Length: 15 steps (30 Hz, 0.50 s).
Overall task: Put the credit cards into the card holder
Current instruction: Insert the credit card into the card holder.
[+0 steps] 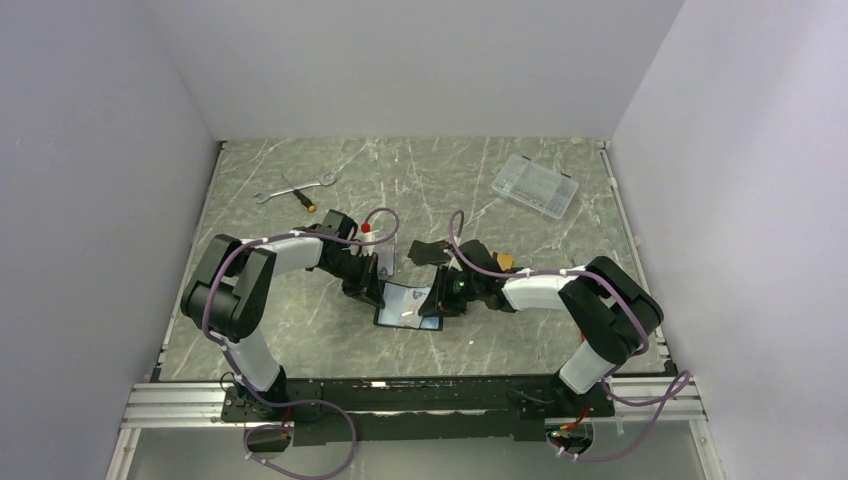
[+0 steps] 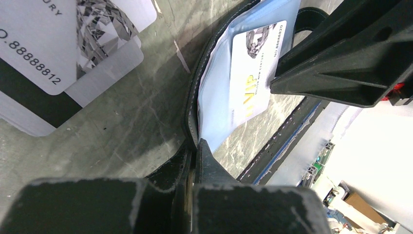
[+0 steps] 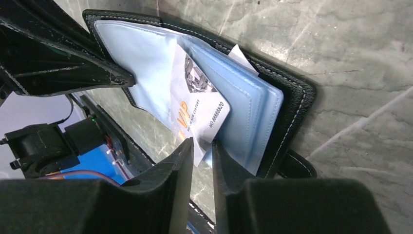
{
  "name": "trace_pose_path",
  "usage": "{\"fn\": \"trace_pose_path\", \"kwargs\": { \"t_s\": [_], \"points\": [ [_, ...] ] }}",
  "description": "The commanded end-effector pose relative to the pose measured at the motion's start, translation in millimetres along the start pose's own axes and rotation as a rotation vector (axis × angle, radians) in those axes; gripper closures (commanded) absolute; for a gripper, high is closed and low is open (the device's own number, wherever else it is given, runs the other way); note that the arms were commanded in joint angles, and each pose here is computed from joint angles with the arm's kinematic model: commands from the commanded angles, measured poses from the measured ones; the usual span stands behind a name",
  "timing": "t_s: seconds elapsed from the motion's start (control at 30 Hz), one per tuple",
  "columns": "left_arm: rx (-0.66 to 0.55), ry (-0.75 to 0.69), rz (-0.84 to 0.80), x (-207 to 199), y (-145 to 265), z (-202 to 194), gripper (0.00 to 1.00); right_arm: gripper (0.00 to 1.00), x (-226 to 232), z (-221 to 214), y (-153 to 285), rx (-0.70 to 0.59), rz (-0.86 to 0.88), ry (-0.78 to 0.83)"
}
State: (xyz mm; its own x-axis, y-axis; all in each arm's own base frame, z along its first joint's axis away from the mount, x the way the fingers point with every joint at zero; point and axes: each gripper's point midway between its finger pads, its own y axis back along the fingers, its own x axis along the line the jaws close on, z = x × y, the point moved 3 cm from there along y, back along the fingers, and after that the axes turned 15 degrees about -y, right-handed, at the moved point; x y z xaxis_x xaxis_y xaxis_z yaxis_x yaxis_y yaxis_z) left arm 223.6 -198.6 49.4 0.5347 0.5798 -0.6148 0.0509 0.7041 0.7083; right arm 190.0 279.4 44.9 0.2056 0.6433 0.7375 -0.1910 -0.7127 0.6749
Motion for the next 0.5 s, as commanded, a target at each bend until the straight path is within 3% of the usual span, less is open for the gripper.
{"fn": "trace_pose_path", "kwargs": {
  "t_s": [0.0, 0.27, 0.47],
  "points": [
    [-0.036, -0.038, 0.012, -3.1, 6.4, 8.7, 1.0, 0.78, -25.6, -1.4, -5.1, -0.021, -0.083, -0.043],
    [-0.037, -0.037, 0.005, -4.0, 6.3, 9.0, 1.0, 0.9, -23.4, 1.6, -7.8, -0.031, -0.077, -0.041],
    [-0.041, -0.039, 0.002, -4.6, 6.6, 9.5, 1.0, 0.93, -20.7, 0.3, -13.0, -0.015, -0.069, -0.043]
  ]
}}
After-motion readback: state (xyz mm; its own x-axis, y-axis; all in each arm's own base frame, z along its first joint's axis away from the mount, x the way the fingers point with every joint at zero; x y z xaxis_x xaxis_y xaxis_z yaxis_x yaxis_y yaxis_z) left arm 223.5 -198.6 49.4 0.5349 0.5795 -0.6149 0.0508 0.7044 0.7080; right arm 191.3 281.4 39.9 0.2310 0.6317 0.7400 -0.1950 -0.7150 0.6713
